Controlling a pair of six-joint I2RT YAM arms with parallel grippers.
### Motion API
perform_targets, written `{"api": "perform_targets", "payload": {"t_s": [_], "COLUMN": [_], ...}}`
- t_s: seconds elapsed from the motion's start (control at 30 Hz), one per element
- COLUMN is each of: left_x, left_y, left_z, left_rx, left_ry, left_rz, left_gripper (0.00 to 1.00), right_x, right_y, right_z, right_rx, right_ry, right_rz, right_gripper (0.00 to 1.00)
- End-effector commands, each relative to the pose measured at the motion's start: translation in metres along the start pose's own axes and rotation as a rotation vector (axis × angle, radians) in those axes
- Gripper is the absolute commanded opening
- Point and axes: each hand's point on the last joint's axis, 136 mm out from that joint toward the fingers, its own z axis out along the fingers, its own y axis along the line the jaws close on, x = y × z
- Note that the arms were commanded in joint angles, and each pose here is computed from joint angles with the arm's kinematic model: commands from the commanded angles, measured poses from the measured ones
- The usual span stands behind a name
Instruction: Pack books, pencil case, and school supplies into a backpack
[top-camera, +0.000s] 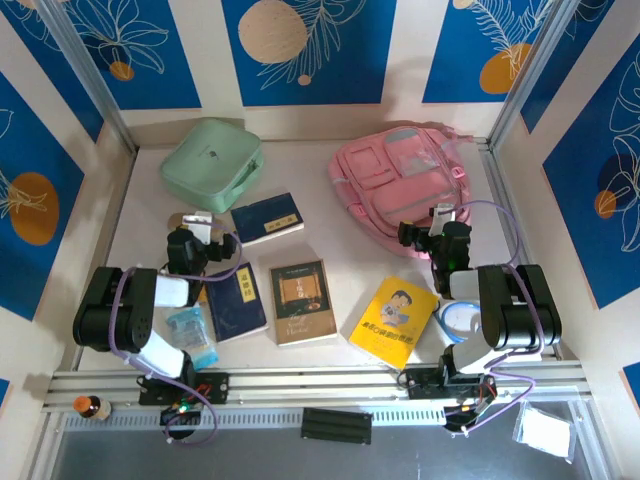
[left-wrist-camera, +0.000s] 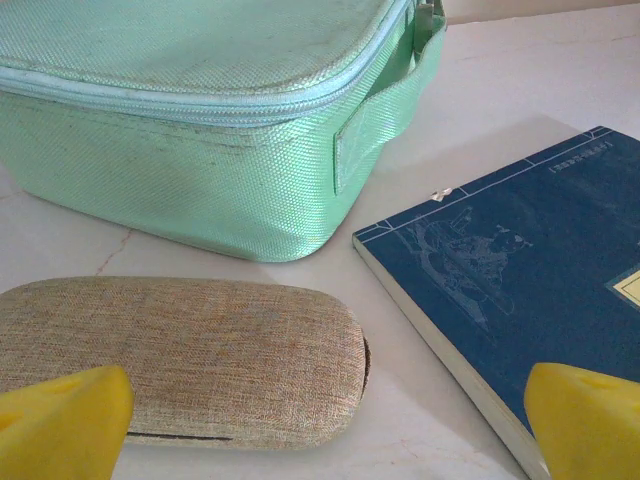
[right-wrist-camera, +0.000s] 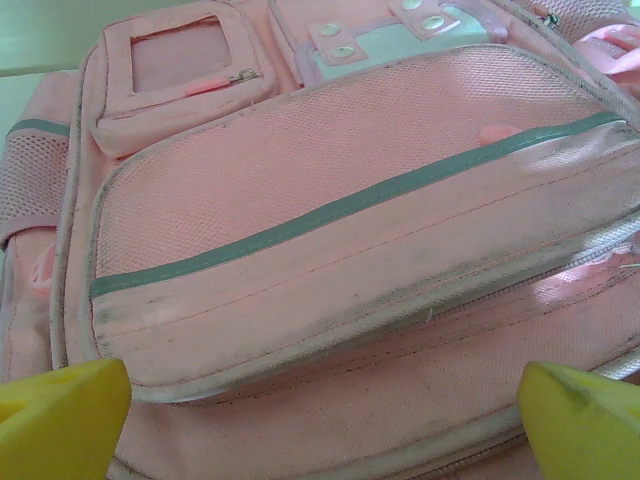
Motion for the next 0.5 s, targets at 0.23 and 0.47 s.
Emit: {"api": "perform_targets", "payload": {"t_s": [0.23,0.47], "left_x": [-0.0074,-0.0065], "left_y": [-0.0001,-0.0004], "left_z": [0.0005,0.0007], "left_rx": [0.011,0.013], "left_ry": [-0.030,-0.026], "left_rz": [0.011,0.011], "left_gripper": [1.00,1.00], "right_x": [-0.0091,-0.0081], "right_y": [0.0030,0.0029], "right_z": [0.0020,0.0022], "right_rx": [-0.018,-0.017], "right_ry": [-0.019,-0.016], "right_rz": [-0.012,-0.011], "right_gripper": [0.99,0.99]}}
